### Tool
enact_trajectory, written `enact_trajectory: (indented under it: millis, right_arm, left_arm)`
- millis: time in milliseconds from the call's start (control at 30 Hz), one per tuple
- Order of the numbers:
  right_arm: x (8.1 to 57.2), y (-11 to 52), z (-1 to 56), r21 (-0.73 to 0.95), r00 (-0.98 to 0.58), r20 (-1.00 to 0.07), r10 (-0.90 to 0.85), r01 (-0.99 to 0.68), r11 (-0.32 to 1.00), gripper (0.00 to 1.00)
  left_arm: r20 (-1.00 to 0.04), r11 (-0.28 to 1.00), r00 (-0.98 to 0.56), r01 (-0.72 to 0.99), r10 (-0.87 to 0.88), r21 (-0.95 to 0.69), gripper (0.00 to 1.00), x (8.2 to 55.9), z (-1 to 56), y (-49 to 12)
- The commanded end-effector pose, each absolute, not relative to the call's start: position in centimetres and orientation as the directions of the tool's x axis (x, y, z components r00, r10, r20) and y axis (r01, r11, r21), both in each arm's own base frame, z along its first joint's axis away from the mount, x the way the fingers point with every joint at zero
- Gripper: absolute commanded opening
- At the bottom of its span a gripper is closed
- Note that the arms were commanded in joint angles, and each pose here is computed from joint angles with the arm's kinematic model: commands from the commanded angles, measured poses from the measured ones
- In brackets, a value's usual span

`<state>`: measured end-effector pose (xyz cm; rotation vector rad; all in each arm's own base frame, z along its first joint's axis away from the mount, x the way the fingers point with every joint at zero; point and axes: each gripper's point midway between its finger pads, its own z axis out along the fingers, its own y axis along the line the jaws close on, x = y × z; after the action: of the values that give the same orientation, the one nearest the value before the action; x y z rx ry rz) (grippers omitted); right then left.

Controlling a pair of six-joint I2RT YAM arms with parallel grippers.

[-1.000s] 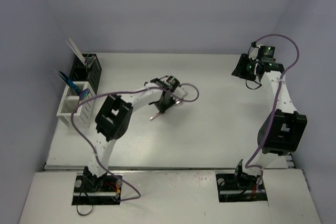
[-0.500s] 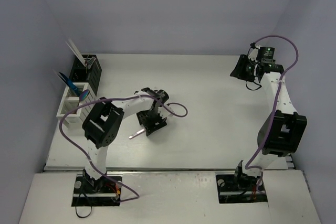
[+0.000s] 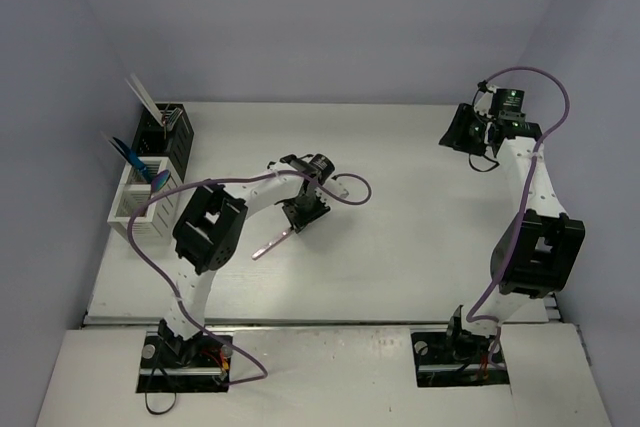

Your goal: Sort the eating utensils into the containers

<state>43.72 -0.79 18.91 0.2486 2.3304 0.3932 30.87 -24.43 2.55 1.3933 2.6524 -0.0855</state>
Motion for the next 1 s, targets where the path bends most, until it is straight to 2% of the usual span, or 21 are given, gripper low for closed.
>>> enact_trajectory:
  millis: [0,67,167,267,333,433,500,667,733,833,967]
  right_arm:
    - [44.1,-0.9,22.4,0.346,-0.63,-0.724,0.281,0.021,0.938,0.4]
    - [44.1,-0.8,22.5,0.353,-0.63,-0.723,0.285,0.018,0.935,0.4]
    - [44.1,-0.7,22.7,0.361,-0.628,-0.722,0.29,0.016,0.932,0.4]
    - [44.1,-0.6,22.9,0.364,-0.624,-0.723,0.295,0.017,0.931,0.4]
    - [44.2,-0.6,23.1,0.369,-0.621,-0.724,0.301,0.02,0.929,0.38]
    - [44.1,-0.6,23.9,0.371,-0.608,-0.734,0.304,0.017,0.929,0.35]
    - [44.0,-0.6,24.5,0.37,-0.599,-0.741,0.305,0.014,0.929,0.34]
    - [43.5,-0.4,26.1,0.367,-0.57,-0.763,0.305,0.005,0.93,0.33]
    - [43.3,-0.5,26.7,0.361,-0.558,-0.773,0.301,0.002,0.932,0.32]
    - [42.9,-0.5,27.2,0.354,-0.546,-0.783,0.297,0.002,0.935,0.31]
    - [42.7,-0.5,27.8,0.342,-0.533,-0.795,0.289,-0.001,0.94,0.3]
  left_arm:
    - [-0.155,0.567,-0.557,0.823,0.816,0.029,0.27,29.9,4.0,-23.3]
    - [-0.127,0.567,-0.56,0.823,0.819,0.03,0.28,29.1,3.6,-22.3]
    - [-0.095,0.564,-0.56,0.826,0.823,0.017,0.35,28.0,3.0,-21.3]
    - [-0.081,0.562,-0.56,0.827,0.825,0.008,0.35,27.5,2.6,-20.9]
    - [-0.095,0.567,-0.564,0.824,0.82,0.001,0.27,27.8,2.8,-21.2]
    - [-0.167,0.572,-0.564,0.82,0.809,0.003,0.08,29.3,4.6,-22.6]
    - [-0.243,0.576,-0.555,0.817,0.796,0.022,0.0,30.6,6.9,-23.7]
    - [-0.479,0.599,-0.509,0.8,0.715,0.044,0.0,32.7,15.2,-25.8]
    - [-0.607,0.63,-0.488,0.776,0.627,0.026,0.0,33.2,19.8,-25.6]
    - [-0.792,0.717,-0.433,0.697,0.43,0.008,0.0,33.9,27.5,-22.5]
    - [-0.887,0.837,-0.357,0.544,0.294,0.058,0.0,32.8,32.5,-15.3]
